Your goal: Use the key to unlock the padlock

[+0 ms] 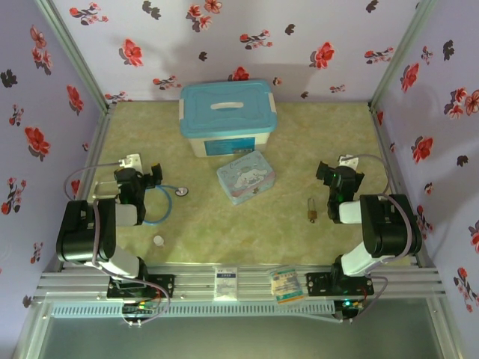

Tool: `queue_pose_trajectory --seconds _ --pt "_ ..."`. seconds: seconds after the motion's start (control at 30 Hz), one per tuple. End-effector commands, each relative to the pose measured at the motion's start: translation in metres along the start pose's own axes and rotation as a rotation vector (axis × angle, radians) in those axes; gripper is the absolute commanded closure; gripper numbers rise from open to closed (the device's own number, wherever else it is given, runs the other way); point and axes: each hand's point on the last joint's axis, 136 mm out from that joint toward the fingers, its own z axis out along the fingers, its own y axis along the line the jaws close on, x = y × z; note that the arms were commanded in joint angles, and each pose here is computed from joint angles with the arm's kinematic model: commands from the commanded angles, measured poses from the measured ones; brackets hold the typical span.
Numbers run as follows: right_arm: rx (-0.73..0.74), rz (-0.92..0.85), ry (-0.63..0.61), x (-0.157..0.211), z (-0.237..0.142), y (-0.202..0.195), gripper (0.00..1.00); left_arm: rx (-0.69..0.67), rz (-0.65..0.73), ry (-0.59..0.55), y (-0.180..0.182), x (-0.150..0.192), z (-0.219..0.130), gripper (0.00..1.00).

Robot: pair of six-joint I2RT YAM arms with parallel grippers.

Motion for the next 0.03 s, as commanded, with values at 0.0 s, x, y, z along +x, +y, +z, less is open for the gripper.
queue_pose_trajectory --seconds 0.0 --pt "0.015 0.001 -0.032 -0.0077 -0.0003 -0.0022 0.01 0.020 0.029 -0.009 -0.0048 -0.0050 0.0038 0.00"
